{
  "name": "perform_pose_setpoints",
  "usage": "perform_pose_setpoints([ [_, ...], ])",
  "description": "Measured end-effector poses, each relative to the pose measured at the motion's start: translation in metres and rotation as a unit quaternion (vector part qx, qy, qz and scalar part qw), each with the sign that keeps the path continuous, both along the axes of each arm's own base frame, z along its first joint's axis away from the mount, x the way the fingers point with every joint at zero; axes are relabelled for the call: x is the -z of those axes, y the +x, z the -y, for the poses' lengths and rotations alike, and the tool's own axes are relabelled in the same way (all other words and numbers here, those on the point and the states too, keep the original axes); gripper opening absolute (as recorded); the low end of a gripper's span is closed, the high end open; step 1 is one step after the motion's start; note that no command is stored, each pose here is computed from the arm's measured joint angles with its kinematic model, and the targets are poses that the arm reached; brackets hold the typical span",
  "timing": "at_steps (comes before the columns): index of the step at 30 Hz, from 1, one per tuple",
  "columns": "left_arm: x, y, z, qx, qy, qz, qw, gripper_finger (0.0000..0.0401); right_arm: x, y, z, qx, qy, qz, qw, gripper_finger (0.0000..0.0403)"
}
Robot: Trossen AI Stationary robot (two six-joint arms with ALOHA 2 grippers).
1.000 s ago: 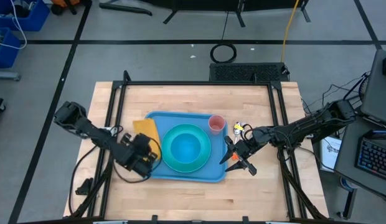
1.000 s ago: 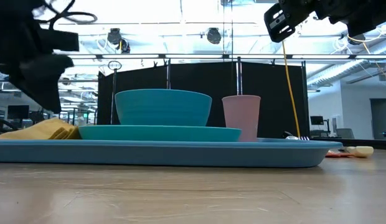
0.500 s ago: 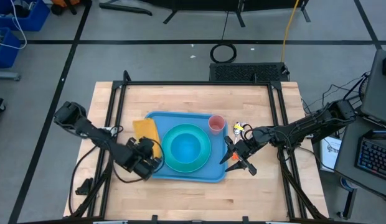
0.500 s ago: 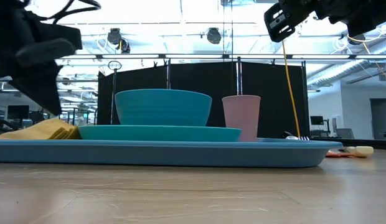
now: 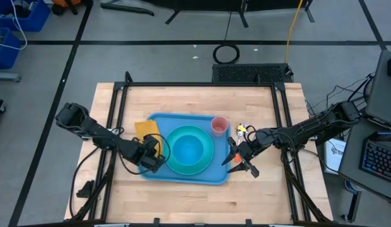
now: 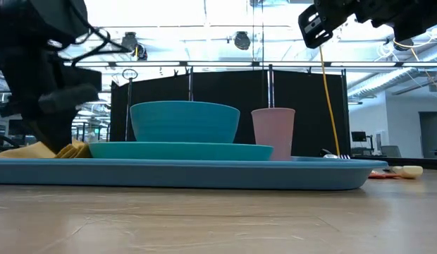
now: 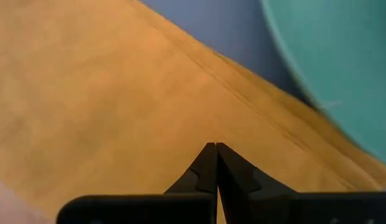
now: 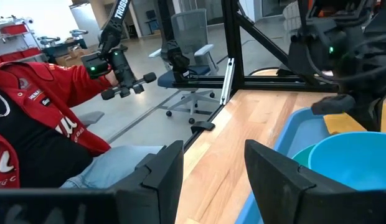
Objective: Set up tray
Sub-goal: Put the yellow napkin on the blue serving tray to the left of the green plate
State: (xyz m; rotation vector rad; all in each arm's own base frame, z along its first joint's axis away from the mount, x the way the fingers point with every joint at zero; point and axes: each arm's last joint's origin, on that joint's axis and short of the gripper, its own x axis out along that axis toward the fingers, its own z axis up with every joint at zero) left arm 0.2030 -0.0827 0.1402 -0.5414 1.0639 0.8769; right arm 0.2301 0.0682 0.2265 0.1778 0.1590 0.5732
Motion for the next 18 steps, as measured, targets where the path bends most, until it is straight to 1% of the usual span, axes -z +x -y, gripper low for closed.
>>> perform_pose_setpoints([
  [3, 0.003, 0.001, 0.001, 0.013, 0.002, 0.015, 1.000, 0.0003, 0.000, 0.000, 0.000, 0.000, 0.000, 0.000, 1.000, 0.0160],
  [8, 0.015, 0.002, 0.001, 0.035, -0.015, 0.035, 0.999, 0.0002, 0.000, 0.000, 0.000, 0.000, 0.000, 0.000, 1.000, 0.0160],
  [14, 0.022, -0.003, 0.001, 0.048, -0.013, 0.024, 0.998, 0.0002, 0.001, 0.000, 0.000, 0.000, -0.001, -0.006, 1.000, 0.0160],
  [18, 0.022, -0.004, 0.005, 0.093, -0.005, 0.009, 0.996, 0.0001, 0.001, 0.000, 0.000, 0.000, -0.001, -0.005, 1.000, 0.0160],
])
